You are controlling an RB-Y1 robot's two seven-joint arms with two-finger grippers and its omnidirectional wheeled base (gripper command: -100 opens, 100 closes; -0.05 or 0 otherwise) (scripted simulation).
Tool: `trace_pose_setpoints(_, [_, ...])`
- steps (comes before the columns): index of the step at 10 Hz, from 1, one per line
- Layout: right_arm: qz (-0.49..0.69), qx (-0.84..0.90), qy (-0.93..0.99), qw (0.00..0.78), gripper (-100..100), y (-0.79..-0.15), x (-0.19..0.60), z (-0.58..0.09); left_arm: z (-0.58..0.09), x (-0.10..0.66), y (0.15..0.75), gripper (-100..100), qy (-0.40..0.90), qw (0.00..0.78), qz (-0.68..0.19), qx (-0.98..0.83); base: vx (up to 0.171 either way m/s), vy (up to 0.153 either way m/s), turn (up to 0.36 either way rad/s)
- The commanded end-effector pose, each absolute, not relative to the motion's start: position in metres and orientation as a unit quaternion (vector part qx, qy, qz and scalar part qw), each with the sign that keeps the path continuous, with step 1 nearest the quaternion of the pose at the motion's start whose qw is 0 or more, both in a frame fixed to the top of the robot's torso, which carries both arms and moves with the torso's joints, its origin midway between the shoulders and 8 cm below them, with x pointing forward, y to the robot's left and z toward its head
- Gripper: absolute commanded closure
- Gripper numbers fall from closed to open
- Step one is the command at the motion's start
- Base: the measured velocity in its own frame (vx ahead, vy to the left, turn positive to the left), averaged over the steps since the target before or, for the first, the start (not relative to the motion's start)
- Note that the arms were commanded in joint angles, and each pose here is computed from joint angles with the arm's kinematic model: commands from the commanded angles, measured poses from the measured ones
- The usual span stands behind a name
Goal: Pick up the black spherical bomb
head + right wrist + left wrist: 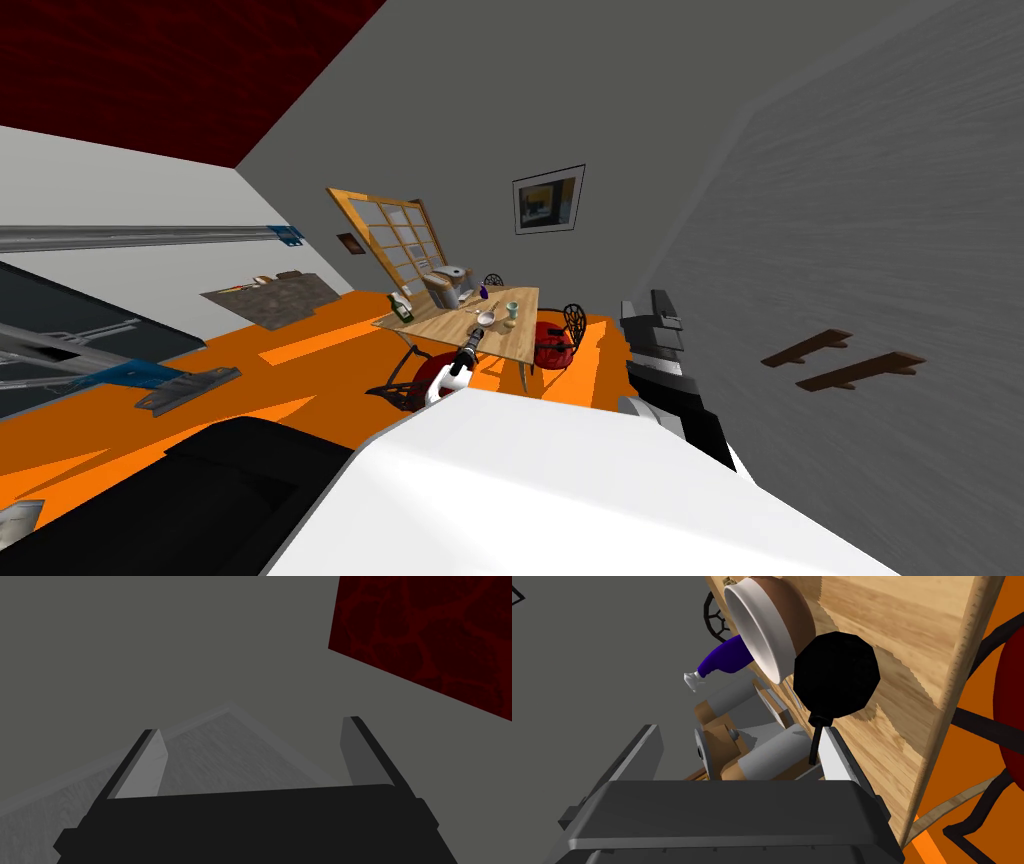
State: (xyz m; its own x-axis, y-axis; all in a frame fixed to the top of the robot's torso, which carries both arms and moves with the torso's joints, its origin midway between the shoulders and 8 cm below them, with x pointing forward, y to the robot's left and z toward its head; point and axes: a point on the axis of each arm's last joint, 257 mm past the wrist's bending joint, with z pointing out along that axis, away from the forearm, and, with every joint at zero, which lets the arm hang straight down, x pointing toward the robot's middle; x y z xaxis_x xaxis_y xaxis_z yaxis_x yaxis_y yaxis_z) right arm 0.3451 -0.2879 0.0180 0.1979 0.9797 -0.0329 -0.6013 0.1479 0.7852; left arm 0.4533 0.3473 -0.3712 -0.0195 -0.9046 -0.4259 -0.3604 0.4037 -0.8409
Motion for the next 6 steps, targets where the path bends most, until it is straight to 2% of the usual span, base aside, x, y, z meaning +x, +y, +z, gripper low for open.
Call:
trace_pose_setpoints(1, [0.564, 0.329, 0.288, 0.701, 0, -0.288, 0.345, 0.018, -0.384, 0.447, 0.356, -100, 0.672, 0.501, -0.248, -0.486, 0.071, 0.101, -0.015])
trace_pose_setpoints(5, [0.564, 0.329, 0.288, 0.701, 0, -0.288, 0.345, 0.018, -0.401, 0.440, 0.364, -100, 0.682, 0.487, -0.227, -0.496, 0.064, 0.086, -0.013])
trace_pose_setpoints(6, [0.564, 0.329, 0.288, 0.701, 0, -0.288, 0.345, 0.018, -0.402, 0.439, 0.365, 0, 0.683, 0.485, -0.225, -0.498, 0.006, 0.010, 0.000])
